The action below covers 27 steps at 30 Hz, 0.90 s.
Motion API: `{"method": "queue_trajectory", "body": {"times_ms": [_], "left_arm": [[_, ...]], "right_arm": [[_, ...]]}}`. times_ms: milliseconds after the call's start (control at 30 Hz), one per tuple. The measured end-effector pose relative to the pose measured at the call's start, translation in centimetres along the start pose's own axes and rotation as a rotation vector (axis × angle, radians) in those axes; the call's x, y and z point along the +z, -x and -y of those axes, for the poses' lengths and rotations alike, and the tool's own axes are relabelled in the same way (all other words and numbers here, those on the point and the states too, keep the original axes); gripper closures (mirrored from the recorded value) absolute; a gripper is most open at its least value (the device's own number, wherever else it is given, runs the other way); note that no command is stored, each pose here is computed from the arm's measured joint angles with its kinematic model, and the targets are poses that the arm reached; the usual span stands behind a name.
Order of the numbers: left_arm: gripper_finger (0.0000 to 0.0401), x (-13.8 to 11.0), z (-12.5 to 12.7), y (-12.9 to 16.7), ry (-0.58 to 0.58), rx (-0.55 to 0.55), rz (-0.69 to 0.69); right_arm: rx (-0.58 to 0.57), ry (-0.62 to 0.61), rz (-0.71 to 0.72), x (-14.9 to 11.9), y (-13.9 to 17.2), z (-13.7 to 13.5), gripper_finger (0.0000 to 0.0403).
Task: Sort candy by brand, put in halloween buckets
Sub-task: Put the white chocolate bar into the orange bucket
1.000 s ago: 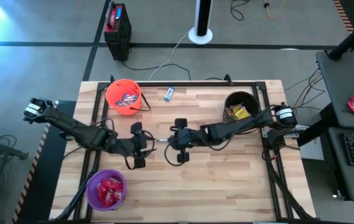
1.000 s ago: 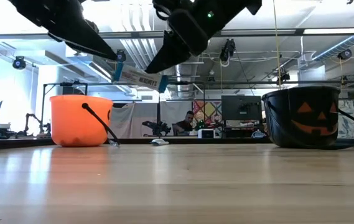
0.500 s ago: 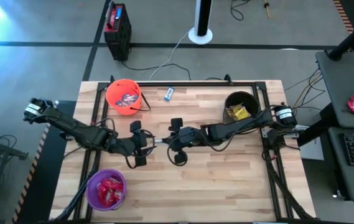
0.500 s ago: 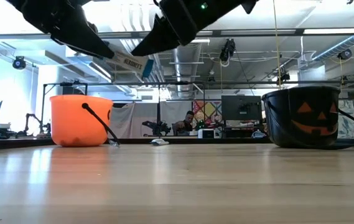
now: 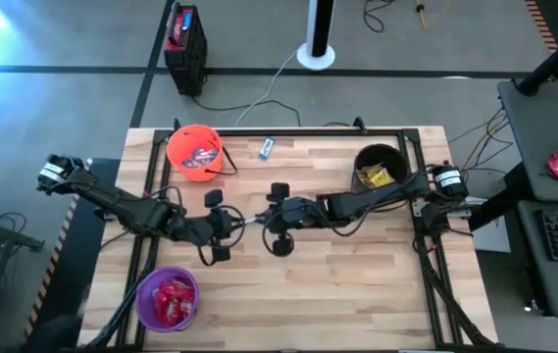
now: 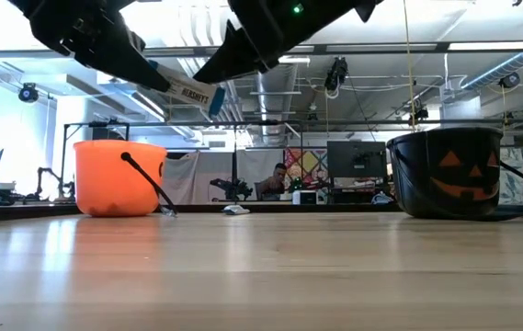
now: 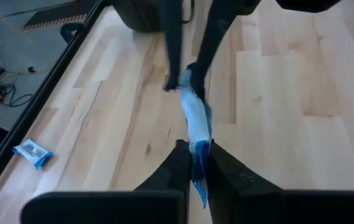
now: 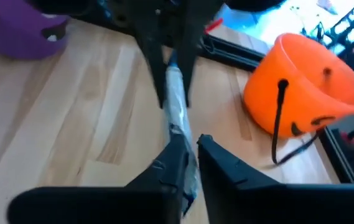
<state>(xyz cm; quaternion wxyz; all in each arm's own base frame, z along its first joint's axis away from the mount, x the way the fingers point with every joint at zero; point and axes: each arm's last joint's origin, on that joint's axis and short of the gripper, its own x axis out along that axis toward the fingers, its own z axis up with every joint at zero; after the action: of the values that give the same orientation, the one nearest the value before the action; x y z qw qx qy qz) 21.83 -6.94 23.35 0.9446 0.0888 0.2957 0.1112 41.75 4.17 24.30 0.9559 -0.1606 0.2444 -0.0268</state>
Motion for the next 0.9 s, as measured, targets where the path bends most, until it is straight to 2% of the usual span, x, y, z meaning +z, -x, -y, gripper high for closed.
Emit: {"method": "queue_trajectory", "body": {"times_ms": [133, 200, 333, 500, 567, 733, 833, 900], "left_arm": [[0.0394, 0.6, -0.2, 0.3, -0.004, 0.024, -0.010], [0.0394, 0.9, -0.6, 0.8, -0.014, 0.080, -0.053], [0.0395, 1.4, -3.4, 2.4, -0.005, 0.329, -0.246], [0.0395, 2.0, -9.4, 5.0, 0.148, 0.675, -0.470], [0.0395, 2.0, -11.7, 5.3, 0.210, 0.753, -0.547], [0.0395, 1.0, -17.0, 4.3, 0.351, 0.721, -0.697], [0.0395, -0.5, -19.8, 3.7, 0.405, 0.620, -0.752], [0.0392, -1.4, -21.3, 3.6, 0.462, 0.556, -0.737]], "right_arm": [[-0.025, -0.073, -0.004, 0.0, 0.3, 1.4, 0.0322], [-0.050, -0.101, 0.005, 0.3, 0.7, 2.3, 0.0297], [-0.170, -0.156, 0.004, 0.6, 1.8, 4.9, 0.0254], [-0.257, -0.184, -0.020, -0.1, 2.0, 7.7, 0.0222], [-0.276, -0.194, -0.025, -0.5, 1.7, 8.6, 0.0215], [-0.306, -0.210, -0.059, -1.8, 1.4, 10.1, 0.0208], [-0.325, -0.236, -0.078, -2.5, 1.4, 11.0, 0.0207], [-0.338, -0.251, -0.080, -2.7, 1.4, 11.6, 0.0207]]}}
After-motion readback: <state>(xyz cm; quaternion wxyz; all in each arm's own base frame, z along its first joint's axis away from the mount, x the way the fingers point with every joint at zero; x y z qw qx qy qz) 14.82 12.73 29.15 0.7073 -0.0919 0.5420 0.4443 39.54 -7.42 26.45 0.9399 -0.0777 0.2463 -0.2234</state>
